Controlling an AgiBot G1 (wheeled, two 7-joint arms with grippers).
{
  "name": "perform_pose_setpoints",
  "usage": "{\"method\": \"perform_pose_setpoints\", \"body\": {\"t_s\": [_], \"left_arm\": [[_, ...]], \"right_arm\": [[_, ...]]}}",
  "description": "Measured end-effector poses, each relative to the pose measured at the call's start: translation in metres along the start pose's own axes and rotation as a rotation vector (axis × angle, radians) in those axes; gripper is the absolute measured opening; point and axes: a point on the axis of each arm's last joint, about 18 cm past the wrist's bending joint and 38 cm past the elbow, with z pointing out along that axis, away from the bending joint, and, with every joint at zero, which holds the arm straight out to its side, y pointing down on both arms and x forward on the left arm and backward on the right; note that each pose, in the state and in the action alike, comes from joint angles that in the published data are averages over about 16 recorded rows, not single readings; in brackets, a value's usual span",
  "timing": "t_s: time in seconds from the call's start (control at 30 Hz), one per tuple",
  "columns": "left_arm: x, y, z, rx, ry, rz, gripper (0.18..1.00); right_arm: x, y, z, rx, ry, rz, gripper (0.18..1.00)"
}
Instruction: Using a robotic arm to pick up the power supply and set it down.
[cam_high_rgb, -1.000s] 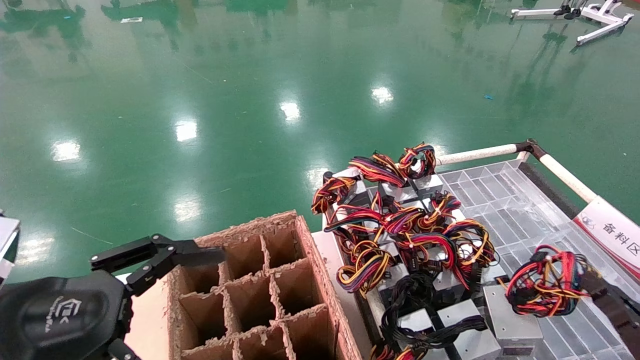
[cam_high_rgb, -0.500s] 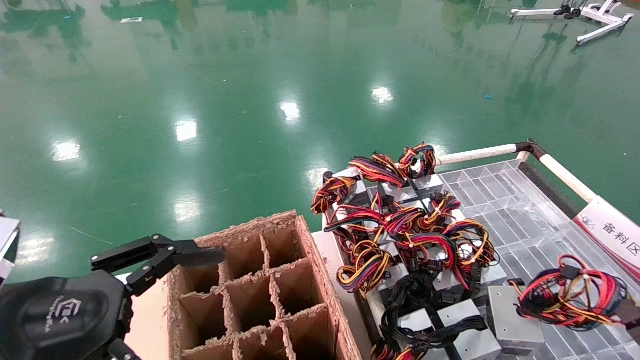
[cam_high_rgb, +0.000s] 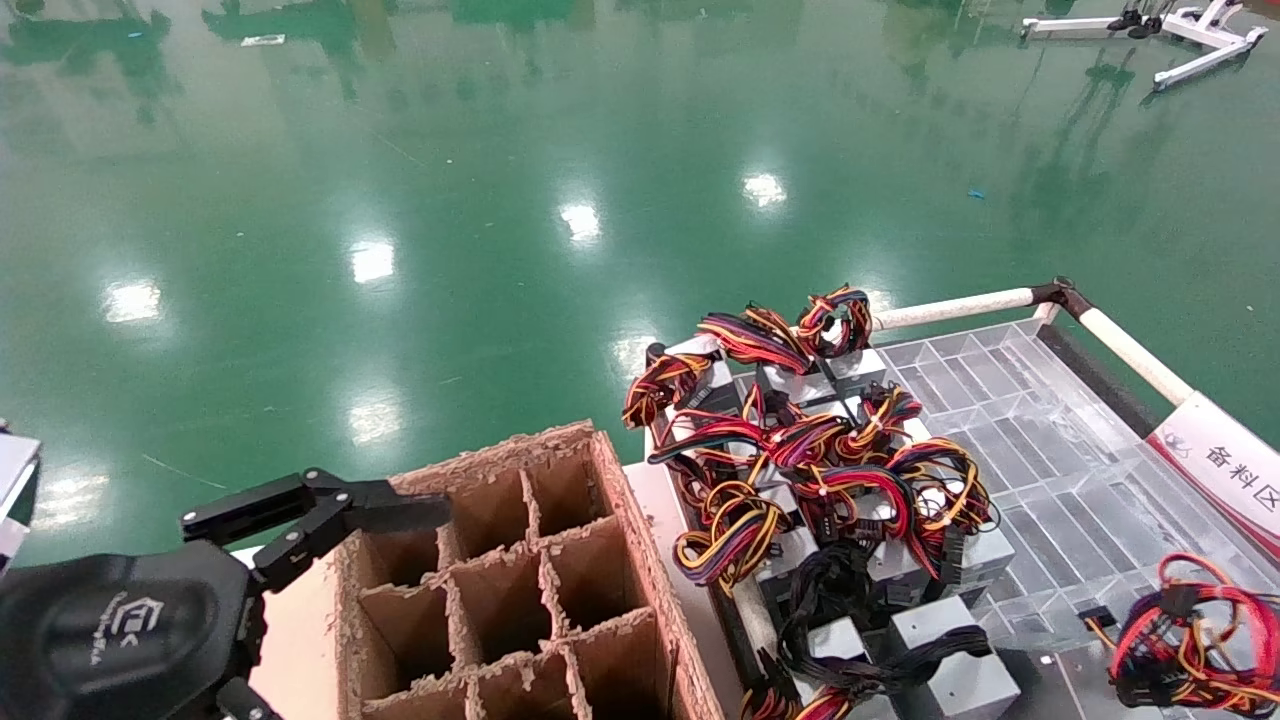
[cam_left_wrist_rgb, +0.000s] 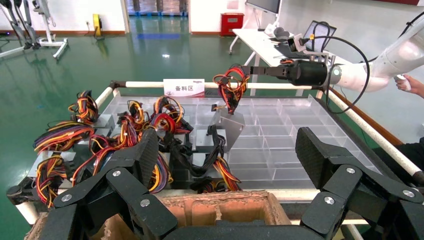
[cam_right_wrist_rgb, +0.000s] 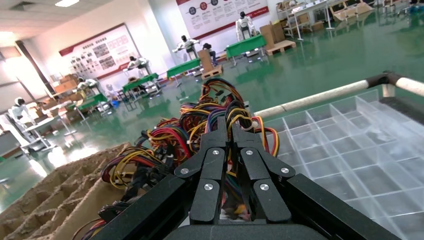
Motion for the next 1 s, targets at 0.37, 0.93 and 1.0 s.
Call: {"method": "perform_pose_setpoints", "body": {"t_s": [0.37, 0.93, 1.0], "left_arm": [[0.000, 0.000, 0.000, 0.000, 0.000, 0.000, 1.000], [0.000, 0.000, 0.000, 0.000, -0.001, 0.000, 1.000], [0.000, 0.000, 0.000, 0.000, -0.001, 0.000, 1.000]], "right_arm": [[0.003, -0.004, 0.002, -0.025, -0.014, 0.001, 0.194], [0.003, -0.006, 0.006, -0.023, -0.021, 0.001, 0.324], [0.002, -0.009, 0.009, -0.023, -0.030, 0.000, 0.357]]}}
